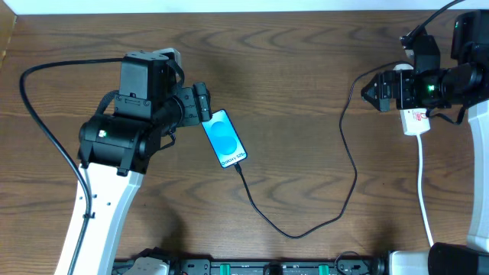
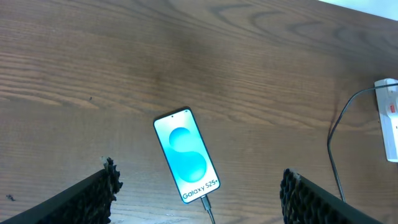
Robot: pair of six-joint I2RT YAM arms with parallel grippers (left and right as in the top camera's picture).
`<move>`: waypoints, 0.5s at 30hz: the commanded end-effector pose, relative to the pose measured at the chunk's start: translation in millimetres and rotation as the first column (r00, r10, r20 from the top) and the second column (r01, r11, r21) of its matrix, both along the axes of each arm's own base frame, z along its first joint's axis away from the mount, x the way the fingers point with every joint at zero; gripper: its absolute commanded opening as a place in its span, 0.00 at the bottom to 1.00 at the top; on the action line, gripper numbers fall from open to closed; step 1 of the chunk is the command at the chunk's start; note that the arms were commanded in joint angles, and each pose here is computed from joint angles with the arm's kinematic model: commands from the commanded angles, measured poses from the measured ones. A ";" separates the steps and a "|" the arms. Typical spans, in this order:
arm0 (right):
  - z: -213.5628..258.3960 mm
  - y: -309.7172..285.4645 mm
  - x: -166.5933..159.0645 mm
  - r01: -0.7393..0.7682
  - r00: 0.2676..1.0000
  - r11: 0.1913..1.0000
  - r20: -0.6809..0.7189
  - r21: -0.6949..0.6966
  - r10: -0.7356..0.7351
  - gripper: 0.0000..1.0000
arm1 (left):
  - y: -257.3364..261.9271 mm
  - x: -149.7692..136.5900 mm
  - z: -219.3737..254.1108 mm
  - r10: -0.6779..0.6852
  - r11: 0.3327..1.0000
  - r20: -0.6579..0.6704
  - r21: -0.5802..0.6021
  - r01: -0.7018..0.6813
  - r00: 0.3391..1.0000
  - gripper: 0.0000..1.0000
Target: Plug charger to phone and switch on socket
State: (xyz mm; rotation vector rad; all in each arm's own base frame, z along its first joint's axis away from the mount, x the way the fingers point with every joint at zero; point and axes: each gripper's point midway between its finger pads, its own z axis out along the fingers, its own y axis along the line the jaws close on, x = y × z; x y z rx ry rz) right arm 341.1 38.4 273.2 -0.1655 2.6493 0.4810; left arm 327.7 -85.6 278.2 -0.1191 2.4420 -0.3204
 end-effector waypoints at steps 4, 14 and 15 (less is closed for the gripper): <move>4.8 -0.9 -0.9 -0.010 1.000 1.000 0.021 -0.016 0.010 0.99 | 3.8 0.8 3.8 0.001 1.000 0.014 0.017 -0.001 1.000 0.85; 27.5 -6.0 13.0 0.011 0.986 0.996 0.169 -0.093 0.005 0.99 | 3.8 0.8 3.8 0.001 1.000 0.014 0.018 -0.001 1.000 0.85; 31.8 -5.5 13.1 0.013 0.981 0.995 0.193 -0.103 0.007 0.99 | 3.8 0.8 3.7 0.001 1.000 0.013 0.018 -0.001 1.000 0.85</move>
